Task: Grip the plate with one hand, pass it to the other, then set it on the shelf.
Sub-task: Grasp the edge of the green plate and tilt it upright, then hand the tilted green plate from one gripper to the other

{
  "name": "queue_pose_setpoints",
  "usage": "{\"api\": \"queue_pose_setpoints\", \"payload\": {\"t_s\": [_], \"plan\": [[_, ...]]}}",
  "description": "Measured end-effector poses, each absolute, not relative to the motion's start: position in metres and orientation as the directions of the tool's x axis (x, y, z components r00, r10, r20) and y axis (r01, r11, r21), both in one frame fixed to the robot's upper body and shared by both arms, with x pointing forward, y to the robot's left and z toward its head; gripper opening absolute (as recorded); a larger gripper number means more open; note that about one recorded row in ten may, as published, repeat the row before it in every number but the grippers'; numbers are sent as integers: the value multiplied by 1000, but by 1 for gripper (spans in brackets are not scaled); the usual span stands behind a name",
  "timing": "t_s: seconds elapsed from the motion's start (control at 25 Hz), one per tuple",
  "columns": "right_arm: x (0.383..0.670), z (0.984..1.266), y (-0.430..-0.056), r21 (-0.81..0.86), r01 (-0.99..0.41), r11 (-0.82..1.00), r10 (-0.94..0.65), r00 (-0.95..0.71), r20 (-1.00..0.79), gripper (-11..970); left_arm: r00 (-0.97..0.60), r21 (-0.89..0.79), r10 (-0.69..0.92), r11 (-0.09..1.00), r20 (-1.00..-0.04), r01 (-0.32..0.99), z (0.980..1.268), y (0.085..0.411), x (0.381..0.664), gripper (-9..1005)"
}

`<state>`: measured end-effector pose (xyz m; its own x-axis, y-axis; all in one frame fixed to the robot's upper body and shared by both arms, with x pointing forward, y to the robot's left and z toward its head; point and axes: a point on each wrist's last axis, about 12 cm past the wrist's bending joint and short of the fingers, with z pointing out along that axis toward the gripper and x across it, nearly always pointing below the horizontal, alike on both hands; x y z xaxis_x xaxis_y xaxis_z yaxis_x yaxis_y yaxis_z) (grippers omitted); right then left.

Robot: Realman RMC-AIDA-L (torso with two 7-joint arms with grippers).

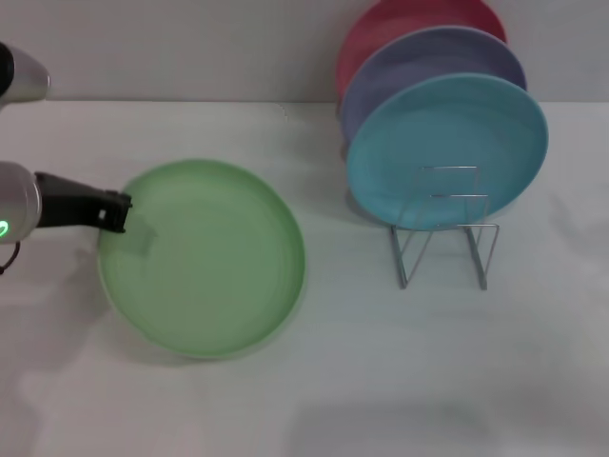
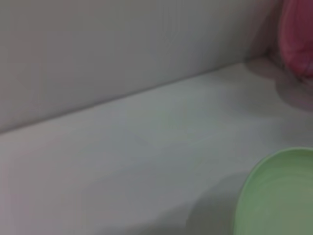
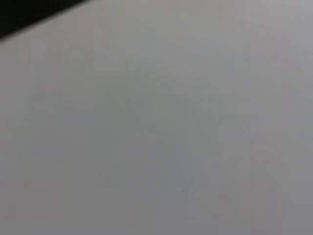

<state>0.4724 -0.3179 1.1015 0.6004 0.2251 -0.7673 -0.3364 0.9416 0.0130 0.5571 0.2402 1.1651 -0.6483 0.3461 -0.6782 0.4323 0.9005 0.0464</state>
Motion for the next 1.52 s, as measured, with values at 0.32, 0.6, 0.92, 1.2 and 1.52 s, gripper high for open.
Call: {"api": "queue_pose_setpoints", "payload": {"t_s": [0.32, 0.6, 0.92, 1.2, 1.52], "plan": [[574, 1178, -244, 60, -570, 820, 258, 273, -927, 830, -586, 74, 356, 890, -728, 449, 1186, 234, 557, 35], [603, 1239, -191, 14, -612, 791, 43, 32, -999, 831, -548, 91, 355, 888, -758, 450, 1195, 231, 558, 34], [620, 1263, -144, 97, -658, 746, -224, -385, -895, 829, -522, 101, 353, 888, -776, 449, 1200, 230, 559, 34], [630, 1258, -121, 101, -690, 716, -369, -498, -785, 817, -514, 103, 360, 882, -779, 461, 1201, 225, 560, 35], [641, 1243, -113, 59, -712, 700, -460, -513, -725, 800, -514, 94, 355, 880, -781, 465, 1200, 224, 559, 34]]}}
